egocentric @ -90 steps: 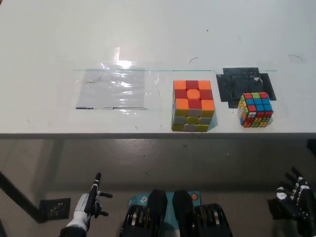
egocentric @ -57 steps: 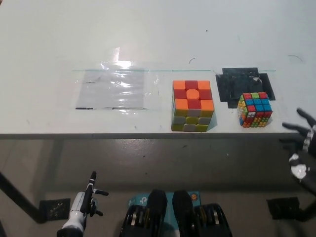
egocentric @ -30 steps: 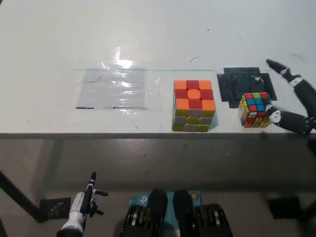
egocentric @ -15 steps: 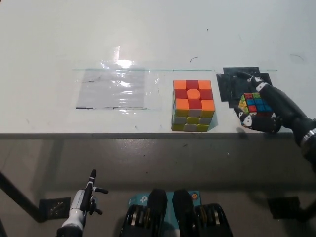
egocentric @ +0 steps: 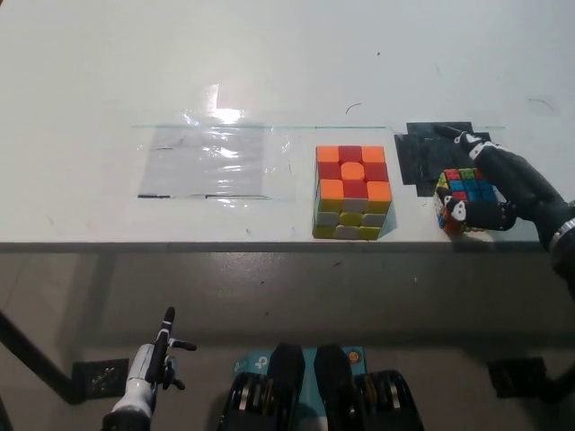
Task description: The robot uses its right hand to pick up the small cube kept on the middle on the desk and place it on the bigger cube kept next to it
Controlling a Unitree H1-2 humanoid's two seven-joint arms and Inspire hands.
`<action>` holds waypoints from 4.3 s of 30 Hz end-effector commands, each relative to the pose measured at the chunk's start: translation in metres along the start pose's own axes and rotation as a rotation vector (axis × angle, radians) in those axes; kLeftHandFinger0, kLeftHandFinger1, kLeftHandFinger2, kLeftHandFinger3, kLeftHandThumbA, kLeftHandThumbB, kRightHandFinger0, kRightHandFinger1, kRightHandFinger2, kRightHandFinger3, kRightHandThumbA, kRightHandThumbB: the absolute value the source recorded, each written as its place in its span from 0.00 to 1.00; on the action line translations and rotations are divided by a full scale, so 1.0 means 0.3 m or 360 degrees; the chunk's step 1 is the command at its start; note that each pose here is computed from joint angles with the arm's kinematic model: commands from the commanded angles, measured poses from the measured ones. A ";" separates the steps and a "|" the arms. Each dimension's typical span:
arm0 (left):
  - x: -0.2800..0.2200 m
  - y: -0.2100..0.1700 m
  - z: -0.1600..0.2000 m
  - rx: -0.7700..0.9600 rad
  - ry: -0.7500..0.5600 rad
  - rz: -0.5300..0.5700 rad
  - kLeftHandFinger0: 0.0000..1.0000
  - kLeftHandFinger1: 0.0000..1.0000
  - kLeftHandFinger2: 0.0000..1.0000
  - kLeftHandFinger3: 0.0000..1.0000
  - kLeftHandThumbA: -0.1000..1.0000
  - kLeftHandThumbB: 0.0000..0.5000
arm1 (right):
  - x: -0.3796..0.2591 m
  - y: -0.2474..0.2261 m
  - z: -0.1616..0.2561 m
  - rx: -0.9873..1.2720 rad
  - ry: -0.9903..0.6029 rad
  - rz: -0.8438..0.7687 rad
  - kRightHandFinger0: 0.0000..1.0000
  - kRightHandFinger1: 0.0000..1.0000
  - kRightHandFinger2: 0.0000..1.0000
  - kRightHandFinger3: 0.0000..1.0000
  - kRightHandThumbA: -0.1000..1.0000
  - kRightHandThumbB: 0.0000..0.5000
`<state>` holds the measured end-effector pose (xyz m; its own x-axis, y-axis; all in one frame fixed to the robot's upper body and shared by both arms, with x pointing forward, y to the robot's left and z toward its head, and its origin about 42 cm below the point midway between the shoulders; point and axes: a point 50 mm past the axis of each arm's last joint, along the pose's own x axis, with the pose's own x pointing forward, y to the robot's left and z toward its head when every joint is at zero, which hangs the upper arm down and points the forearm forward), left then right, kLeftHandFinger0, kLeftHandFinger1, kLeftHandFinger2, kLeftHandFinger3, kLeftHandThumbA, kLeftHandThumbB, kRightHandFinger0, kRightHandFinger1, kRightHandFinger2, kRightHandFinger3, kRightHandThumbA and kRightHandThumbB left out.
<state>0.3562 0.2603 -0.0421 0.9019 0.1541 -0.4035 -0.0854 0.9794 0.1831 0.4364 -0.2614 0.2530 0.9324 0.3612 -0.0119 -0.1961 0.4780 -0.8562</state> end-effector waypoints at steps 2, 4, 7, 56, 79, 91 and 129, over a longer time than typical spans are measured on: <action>0.050 0.026 0.100 -0.0013 -0.0133 0.0022 0.30 0.00 0.00 0.00 1.00 1.00 | 0.010 -0.119 0.017 -0.0202 -0.0150 -0.0110 1.00 1.00 1.00 1.00 0.55 0.77; 0.051 0.025 0.102 -0.0021 -0.0135 0.0027 0.26 0.00 0.00 0.00 1.00 1.00 | 0.002 -0.105 0.005 -0.0184 -0.0149 -0.0099 1.00 1.00 1.00 1.00 0.56 0.77; 0.058 0.017 0.117 -0.0052 -0.0139 0.0020 0.28 0.00 0.00 0.00 1.00 1.00 | -0.011 -0.067 -0.008 -0.0162 -0.0138 -0.0071 1.00 1.00 1.00 1.00 0.49 0.75; 0.093 0.026 0.195 0.0002 -0.0219 -0.0012 0.00 0.00 0.00 0.00 1.00 1.00 | 0.006 0.089 -0.162 -0.0365 0.0113 0.0219 0.49 0.66 0.98 1.00 0.29 0.67; 0.106 0.033 0.226 0.0045 -0.0250 -0.0022 0.00 0.00 0.00 0.00 1.00 1.00 | 0.035 0.151 -0.166 -0.0854 -0.0133 -0.0273 0.00 0.07 0.19 0.11 0.00 0.00; 0.108 0.037 0.230 0.0045 -0.0255 -0.0029 0.00 0.00 0.00 0.00 1.00 1.00 | 0.022 0.162 -0.181 -0.0794 -0.0209 -0.0521 0.04 0.47 0.71 0.03 0.00 0.20; 0.077 0.038 0.157 0.0082 -0.0201 -0.0046 0.00 0.00 0.00 0.00 1.00 1.00 | 0.152 -0.008 -0.037 -0.0818 -0.0563 -0.0611 0.05 0.43 0.75 0.44 0.00 0.36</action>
<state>0.3890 0.2627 -0.0158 0.9331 0.1085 -0.3428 -0.0402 0.9789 0.2004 0.4560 -0.2687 0.1842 0.8257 0.4476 0.3434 0.2796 0.2039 -0.9382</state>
